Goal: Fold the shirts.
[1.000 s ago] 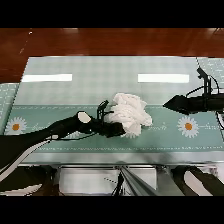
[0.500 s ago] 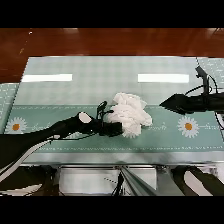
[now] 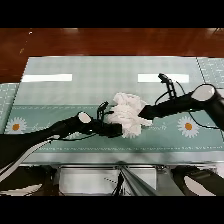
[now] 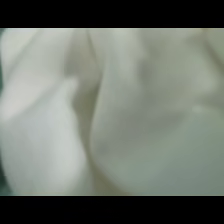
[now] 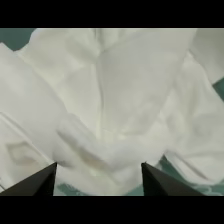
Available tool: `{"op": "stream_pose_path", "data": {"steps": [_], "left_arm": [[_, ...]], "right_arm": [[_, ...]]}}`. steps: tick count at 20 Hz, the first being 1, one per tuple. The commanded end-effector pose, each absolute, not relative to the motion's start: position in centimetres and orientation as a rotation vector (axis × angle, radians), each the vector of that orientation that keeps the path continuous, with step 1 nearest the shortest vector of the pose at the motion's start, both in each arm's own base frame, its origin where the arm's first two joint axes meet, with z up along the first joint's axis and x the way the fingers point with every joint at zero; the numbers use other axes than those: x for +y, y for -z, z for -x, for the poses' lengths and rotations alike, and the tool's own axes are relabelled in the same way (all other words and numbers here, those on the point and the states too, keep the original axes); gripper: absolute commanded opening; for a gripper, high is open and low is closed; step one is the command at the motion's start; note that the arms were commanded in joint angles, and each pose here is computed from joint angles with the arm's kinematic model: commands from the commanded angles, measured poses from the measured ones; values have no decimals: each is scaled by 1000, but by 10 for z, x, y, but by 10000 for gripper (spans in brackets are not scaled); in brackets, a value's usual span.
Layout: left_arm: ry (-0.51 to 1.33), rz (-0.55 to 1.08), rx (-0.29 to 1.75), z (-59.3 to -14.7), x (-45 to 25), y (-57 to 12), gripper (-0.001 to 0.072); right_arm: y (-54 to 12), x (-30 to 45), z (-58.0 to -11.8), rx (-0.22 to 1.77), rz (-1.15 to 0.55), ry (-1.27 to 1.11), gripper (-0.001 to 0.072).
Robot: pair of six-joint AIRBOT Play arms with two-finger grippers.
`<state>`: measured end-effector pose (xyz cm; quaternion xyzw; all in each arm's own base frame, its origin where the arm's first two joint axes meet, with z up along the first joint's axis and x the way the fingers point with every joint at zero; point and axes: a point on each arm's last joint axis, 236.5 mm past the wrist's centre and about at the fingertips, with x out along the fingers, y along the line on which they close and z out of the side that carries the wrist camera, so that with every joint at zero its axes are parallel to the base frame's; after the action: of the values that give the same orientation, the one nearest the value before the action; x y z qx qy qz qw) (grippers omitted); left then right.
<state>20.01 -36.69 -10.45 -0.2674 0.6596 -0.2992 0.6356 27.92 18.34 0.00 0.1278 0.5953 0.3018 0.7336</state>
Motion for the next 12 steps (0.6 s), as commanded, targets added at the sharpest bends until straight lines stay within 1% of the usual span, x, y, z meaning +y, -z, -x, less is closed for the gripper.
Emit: {"op": "stream_pose_path", "data": {"steps": [1, 2, 3, 4, 6, 8, 11, 12], "left_arm": [[719, 606, 1494, -199, -369, 96, 17], [733, 599, 1474, -201, -370, 91, 17], [741, 597, 1454, -204, -370, 86, 16], [747, 600, 1430, -207, -370, 80, 16], [766, 612, 1370, -217, -370, 60, 16], [805, 614, 1267, -231, -366, 30, 16], [849, 644, 1081, -255, -351, -33, 15], [880, 632, 984, -262, -342, -62, 16]], "right_arm": [[28, 217, -299, 1279, -291, -641, 575], [33, 224, -301, 1285, -315, -642, 419], [37, 228, -302, 1292, -340, -638, 178], [36, 229, -303, 1293, -354, -639, 45], [22, 226, -308, 1251, -328, -654, 45], [-16, 224, -316, 1144, -275, -694, 45], [-108, 209, -332, 876, -154, -699, 44], [-142, 202, -334, 779, -107, -689, 44]]}}
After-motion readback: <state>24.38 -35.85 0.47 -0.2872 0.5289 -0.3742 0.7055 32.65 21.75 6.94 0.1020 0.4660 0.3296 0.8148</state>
